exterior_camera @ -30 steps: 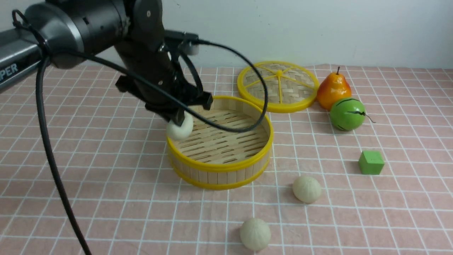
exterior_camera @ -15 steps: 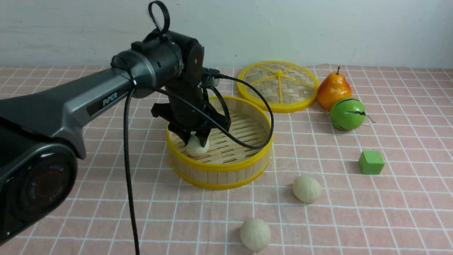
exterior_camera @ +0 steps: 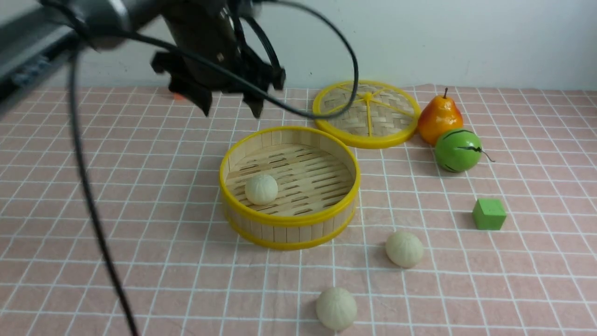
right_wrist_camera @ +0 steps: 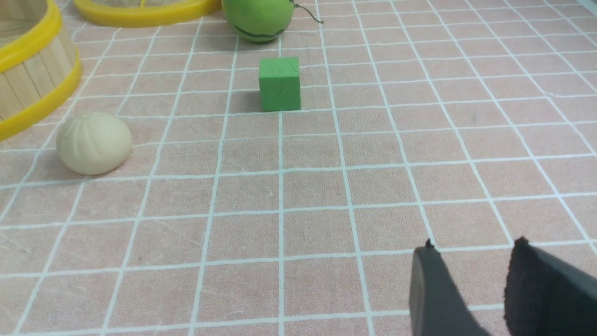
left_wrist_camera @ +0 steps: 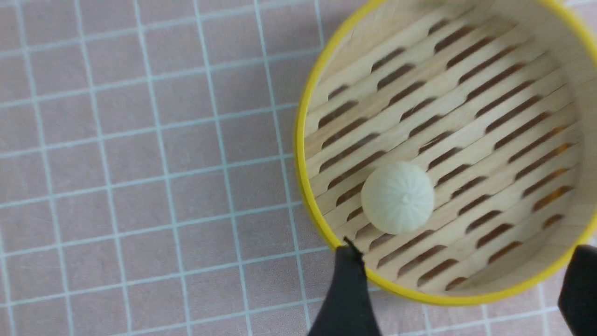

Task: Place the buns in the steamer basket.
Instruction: Use the right arm to grab a steamed stuffed bun

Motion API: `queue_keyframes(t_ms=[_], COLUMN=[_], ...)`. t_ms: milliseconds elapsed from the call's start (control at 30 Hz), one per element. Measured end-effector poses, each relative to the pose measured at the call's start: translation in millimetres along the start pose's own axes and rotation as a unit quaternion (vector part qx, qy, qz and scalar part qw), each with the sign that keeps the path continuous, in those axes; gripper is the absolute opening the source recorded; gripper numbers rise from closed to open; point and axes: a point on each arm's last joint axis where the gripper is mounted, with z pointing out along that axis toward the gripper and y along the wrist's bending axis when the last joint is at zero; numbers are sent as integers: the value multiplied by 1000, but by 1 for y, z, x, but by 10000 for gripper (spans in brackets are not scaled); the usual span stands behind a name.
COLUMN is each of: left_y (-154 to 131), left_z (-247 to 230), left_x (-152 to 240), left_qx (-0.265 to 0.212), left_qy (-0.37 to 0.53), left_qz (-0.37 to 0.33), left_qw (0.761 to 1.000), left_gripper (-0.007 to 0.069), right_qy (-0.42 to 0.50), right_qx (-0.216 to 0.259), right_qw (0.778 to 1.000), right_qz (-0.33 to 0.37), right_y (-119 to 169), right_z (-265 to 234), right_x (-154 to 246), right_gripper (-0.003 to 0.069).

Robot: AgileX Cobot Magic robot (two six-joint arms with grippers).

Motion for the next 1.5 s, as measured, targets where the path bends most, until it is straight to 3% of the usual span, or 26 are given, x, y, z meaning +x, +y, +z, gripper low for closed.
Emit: queue_keyframes(t_ms=[133, 233, 367, 400, 433, 567, 767, 1000, 1133, 1200, 1233, 1300, 1400, 1500], left_y=[12, 27, 43, 43, 50, 62, 72, 73, 73, 72, 72, 70, 68, 67], left_z=[-90, -150, -176, -177, -180, -182, -163, -146, -142, -139, -138, -133, -125, -121], left_x=[9, 43, 103, 106, 137, 199, 262, 282, 281, 280, 279, 278, 278, 278], left_qx=[18, 27, 28, 28, 35, 57, 66, 70, 74, 78, 79, 85, 95, 102], left_qy=[-79, -113, -101, -99, -110, -153, -168, -151, -164, -178, -182, -199, -224, -235], left_qz=[-13, -22, -24, -23, -26, -30, -36, -39, -39, -39, -39, -38, -40, -42], left_qw=[997, 993, 994, 994, 993, 986, 983, 985, 983, 980, 979, 976, 969, 966], left_gripper=[452, 337, 192, 185, 121, 0, -14, -14, -14, -14, -14, -14, -14, -14], right_qy=[0, 0, 0, 0, 0, 0, 0, -1, 2, 11, 13, 27, 36, 36], right_qx=[0, 0, 0, 0, 0, 0, 0, 6, -33, -63, -69, -94, -113, -113], right_qw=[1000, 1000, 1000, 1000, 1000, 1000, 1000, 1000, 986, 955, 948, 899, 862, 863], right_qz=[0, 0, 0, 0, 0, 0, 0, -9, 161, 291, 311, 428, 493, 492], right_y=[0, 0, 0, 0, 0, 0, 0, -1, 6, 11, 12, 17, 21, 21], right_z=[0, 0, 0, 0, 0, 0, 0, 0, 0, 0, 0, -1, -1, -1], right_x=[0, 0, 0, 0, 0, 0, 0, 0, -1, 0, -1, -1, -2, -2], right_gripper=[239, 239, 239, 239, 239, 239, 239, 239, 241, 240, 240, 240, 240, 240])
